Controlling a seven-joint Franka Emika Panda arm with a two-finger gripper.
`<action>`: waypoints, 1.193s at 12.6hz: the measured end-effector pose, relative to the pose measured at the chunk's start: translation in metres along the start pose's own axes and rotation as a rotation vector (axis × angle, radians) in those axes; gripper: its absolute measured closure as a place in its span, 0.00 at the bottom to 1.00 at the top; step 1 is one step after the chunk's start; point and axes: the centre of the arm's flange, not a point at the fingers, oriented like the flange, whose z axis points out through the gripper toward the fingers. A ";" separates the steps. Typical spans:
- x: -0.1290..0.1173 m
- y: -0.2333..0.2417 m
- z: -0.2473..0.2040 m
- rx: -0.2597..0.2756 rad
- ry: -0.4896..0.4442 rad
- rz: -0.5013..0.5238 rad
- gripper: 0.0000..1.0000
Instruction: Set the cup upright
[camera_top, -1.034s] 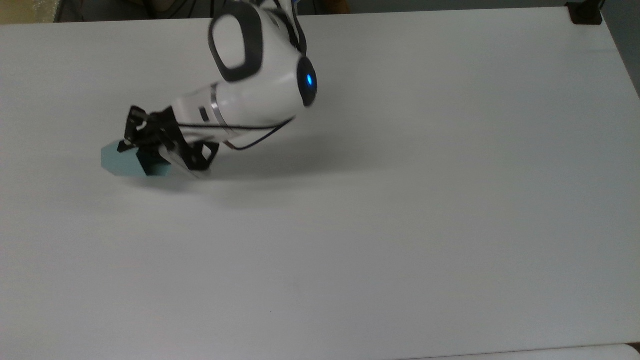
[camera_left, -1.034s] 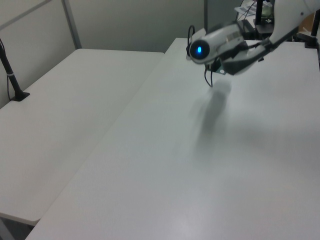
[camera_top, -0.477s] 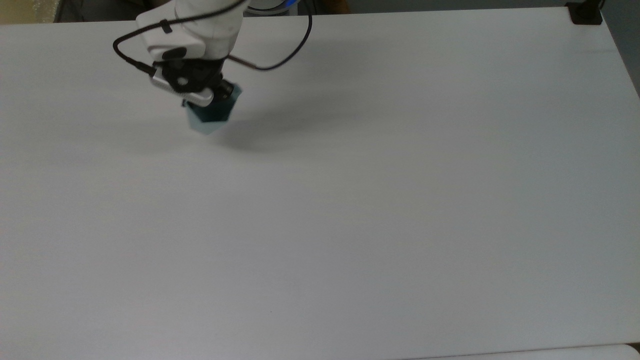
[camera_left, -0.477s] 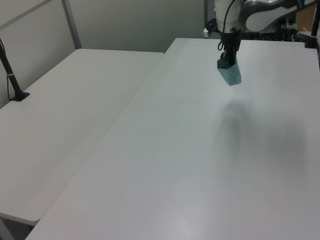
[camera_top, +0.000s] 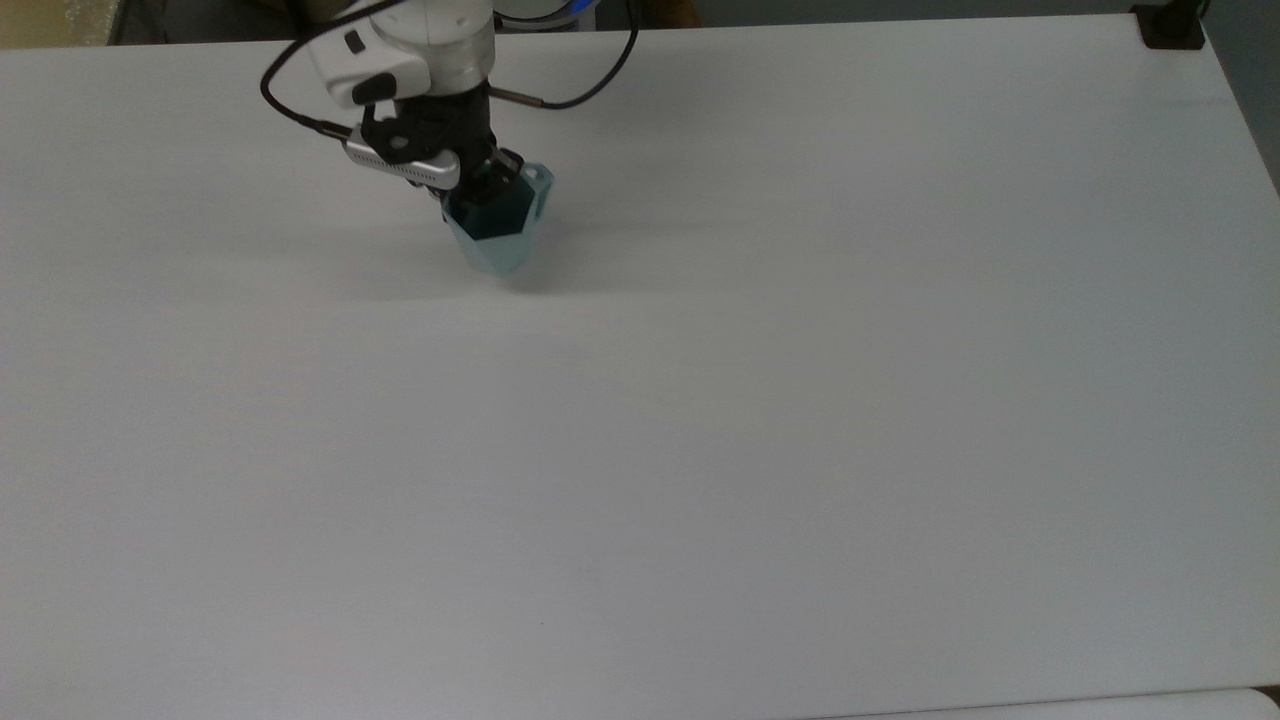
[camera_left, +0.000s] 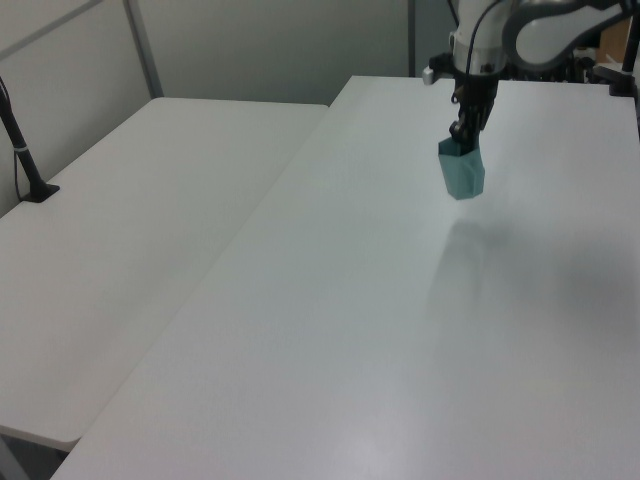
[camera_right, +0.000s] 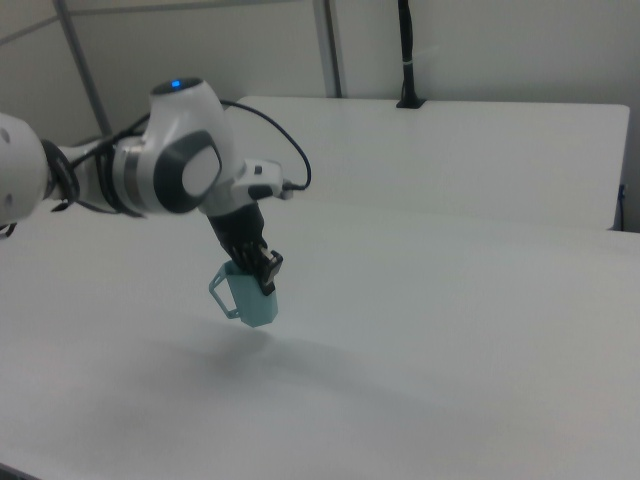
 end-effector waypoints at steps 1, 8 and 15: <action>-0.003 0.000 0.011 0.031 0.018 0.019 0.95; -0.011 0.006 0.045 0.079 0.011 0.078 0.95; -0.010 0.009 0.060 0.070 -0.004 0.087 0.69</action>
